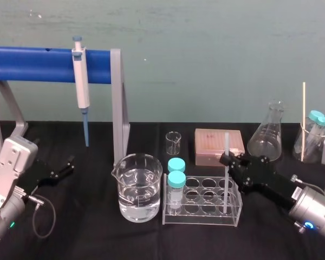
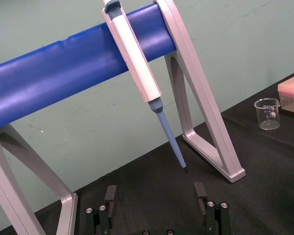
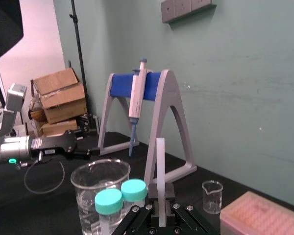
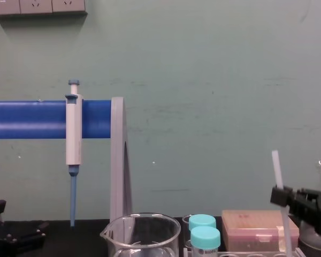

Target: Pick up the stirring rod with one hand, then place it down.

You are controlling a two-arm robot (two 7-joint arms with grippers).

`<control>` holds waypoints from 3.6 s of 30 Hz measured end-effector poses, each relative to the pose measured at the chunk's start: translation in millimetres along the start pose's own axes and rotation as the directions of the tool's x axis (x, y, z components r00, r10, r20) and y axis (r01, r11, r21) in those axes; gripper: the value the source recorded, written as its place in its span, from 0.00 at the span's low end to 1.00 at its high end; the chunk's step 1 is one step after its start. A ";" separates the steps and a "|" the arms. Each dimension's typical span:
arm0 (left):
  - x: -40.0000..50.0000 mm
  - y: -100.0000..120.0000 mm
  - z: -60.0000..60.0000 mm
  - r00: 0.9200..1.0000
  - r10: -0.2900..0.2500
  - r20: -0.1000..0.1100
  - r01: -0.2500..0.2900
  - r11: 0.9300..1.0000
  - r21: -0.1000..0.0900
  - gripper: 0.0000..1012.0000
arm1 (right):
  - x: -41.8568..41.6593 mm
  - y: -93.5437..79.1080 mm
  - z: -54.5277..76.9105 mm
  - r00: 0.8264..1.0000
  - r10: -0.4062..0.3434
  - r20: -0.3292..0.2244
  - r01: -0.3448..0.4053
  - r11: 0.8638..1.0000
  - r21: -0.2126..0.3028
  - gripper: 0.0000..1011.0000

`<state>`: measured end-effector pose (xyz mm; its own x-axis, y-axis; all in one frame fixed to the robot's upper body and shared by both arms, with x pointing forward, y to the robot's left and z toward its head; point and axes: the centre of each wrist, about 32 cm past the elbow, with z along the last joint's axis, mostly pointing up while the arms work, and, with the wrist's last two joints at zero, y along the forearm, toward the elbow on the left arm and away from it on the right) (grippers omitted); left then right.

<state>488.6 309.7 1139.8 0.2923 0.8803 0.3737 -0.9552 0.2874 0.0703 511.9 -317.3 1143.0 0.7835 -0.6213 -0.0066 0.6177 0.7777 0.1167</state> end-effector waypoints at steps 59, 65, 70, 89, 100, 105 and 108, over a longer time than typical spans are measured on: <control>0.0 0.0 0.0 1.000 0.000 0.000 0.000 1.000 0.000 0.99 | -9.6 -6.9 7.6 0.924 -0.380 0.050 0.383 0.922 -0.053 0.99; 0.0 0.0 0.0 1.000 0.000 0.000 0.000 1.000 0.000 0.99 | -15.2 -7.6 3.0 0.809 -0.582 0.075 0.587 0.796 -0.150 0.99; 0.0 0.0 0.0 1.000 0.000 0.000 0.000 1.000 0.000 0.99 | -15.3 -8.3 -0.8 0.786 -0.613 0.078 0.614 0.762 -0.206 0.99; 0.0 0.0 0.0 1.000 0.000 0.000 0.000 1.000 0.000 0.99 | -15.4 -8.3 -0.2 0.790 -0.609 0.079 0.611 0.768 -0.192 0.99; 0.0 0.0 0.0 1.000 0.000 0.000 0.000 1.000 0.000 0.99 | -15.3 -8.4 0.1 0.791 -0.606 0.079 0.609 0.770 -0.189 0.99; 0.0 0.0 0.0 1.000 0.000 0.000 0.000 1.000 0.000 0.99 | -15.3 -8.4 0.2 0.792 -0.606 0.079 0.609 0.771 -0.188 0.99; 0.0 0.0 0.0 1.000 0.000 0.000 0.000 1.000 0.000 0.99 | -15.3 -8.4 0.2 0.792 -0.606 0.078 0.608 0.771 -0.187 0.99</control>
<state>488.6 309.7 1139.8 0.2923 0.8803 0.3737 -0.9553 0.2873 0.0703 494.7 -314.3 1142.3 0.2411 -0.9705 0.0020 0.9657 0.2397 -0.1001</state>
